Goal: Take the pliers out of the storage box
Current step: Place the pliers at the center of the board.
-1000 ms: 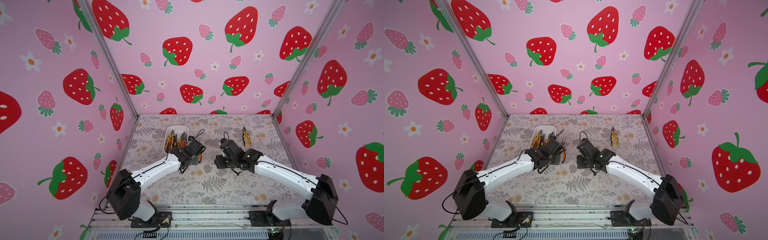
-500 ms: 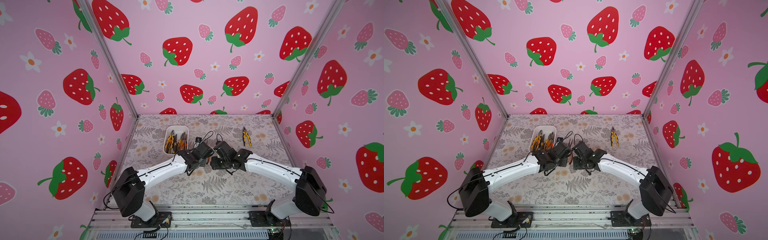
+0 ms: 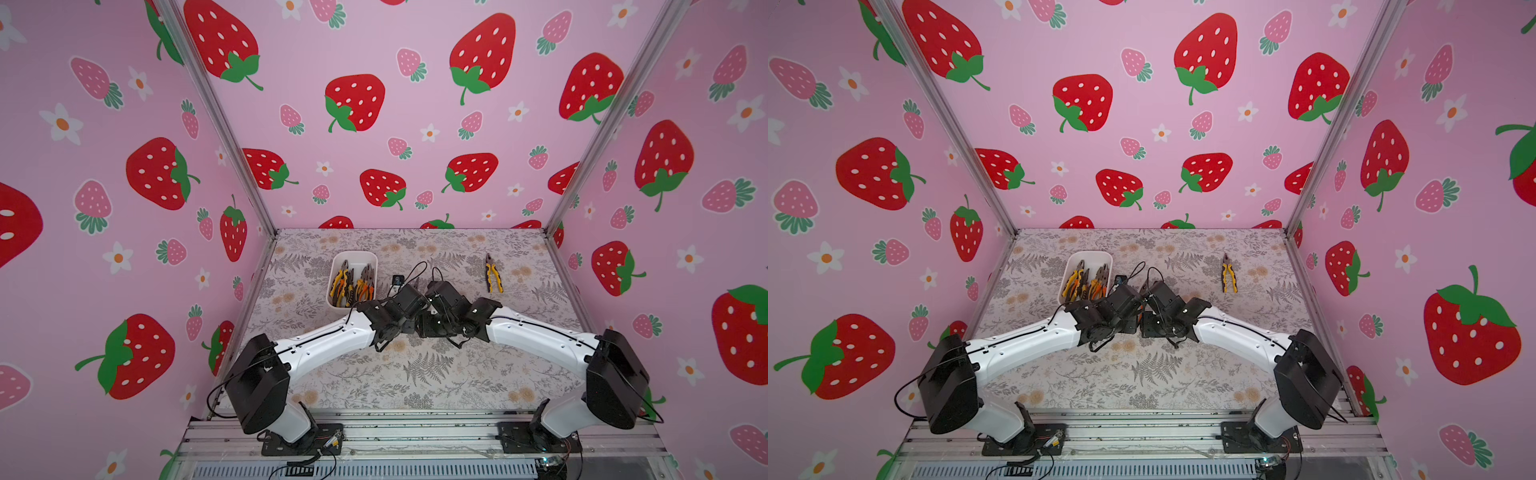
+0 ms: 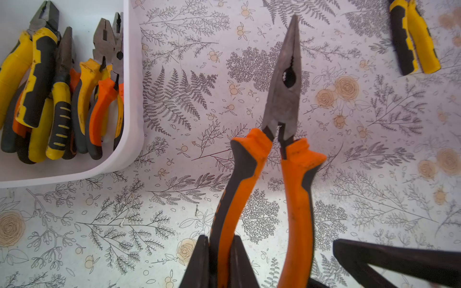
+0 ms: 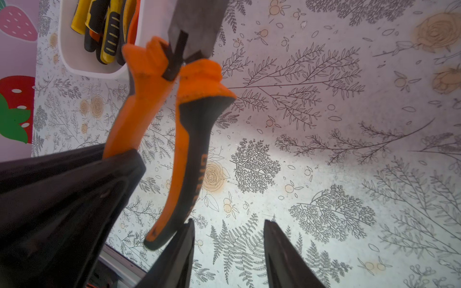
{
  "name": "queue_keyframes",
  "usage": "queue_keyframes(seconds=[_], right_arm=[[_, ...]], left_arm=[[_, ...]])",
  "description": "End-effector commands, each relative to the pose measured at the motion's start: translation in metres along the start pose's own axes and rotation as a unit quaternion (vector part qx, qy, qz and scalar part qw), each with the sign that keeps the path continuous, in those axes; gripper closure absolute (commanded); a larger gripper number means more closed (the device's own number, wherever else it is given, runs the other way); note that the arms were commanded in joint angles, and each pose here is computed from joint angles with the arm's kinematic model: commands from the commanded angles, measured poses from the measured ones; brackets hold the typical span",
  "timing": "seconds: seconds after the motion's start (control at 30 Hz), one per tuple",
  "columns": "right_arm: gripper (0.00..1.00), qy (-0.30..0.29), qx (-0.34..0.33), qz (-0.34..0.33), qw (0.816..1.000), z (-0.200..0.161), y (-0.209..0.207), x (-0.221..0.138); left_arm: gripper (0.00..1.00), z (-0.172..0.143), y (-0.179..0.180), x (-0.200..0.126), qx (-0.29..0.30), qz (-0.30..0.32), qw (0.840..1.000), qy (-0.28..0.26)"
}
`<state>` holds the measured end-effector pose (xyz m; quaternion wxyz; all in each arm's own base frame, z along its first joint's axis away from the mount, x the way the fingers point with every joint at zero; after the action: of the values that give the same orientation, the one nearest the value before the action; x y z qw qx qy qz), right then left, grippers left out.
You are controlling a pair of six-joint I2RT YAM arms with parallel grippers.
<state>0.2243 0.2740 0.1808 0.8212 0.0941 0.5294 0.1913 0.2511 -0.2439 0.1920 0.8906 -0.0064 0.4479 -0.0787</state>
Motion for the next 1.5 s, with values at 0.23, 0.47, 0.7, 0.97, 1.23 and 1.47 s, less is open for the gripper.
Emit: queue_keyframes(seconds=[0.23,0.47,0.7,0.97,1.23,1.47], right_arm=[[0.49,-0.056,0.011,-0.066,0.996,0.013,-0.037,-0.049],[0.49,-0.094,0.068,-0.069,0.991,0.037,-0.069,-0.086],[0.43,-0.056,0.109,-0.039,0.992,0.092,-0.036,-0.080],[0.44,-0.048,0.180,-0.046,0.981,0.123,-0.018,-0.074],[0.45,-0.041,0.208,-0.093,0.973,0.123,-0.027,-0.060],[0.47,-0.021,0.214,-0.079,0.973,0.118,-0.026,-0.040]], left_arm=[[1.00,0.011,-0.001,-0.015,-0.014,-0.025,0.998,-0.049],[1.00,-0.007,0.005,-0.012,-0.005,-0.035,0.997,-0.069],[1.00,-0.017,-0.013,-0.019,0.052,-0.022,0.990,-0.128],[1.00,-0.022,-0.032,-0.025,0.084,0.002,0.983,-0.163],[1.00,-0.019,-0.039,-0.027,0.083,0.017,0.980,-0.178],[1.00,-0.019,-0.042,-0.025,0.079,0.017,0.981,-0.179]])
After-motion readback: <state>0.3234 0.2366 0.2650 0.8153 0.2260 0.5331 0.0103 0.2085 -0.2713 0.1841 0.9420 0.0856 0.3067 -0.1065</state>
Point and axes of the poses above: each gripper's point midway between its finger pads, its own x axis out along the fingers, its own y axis along the line the jaws close on, z = x × y, the point moved 7 cm from there along -x, back along the fingers
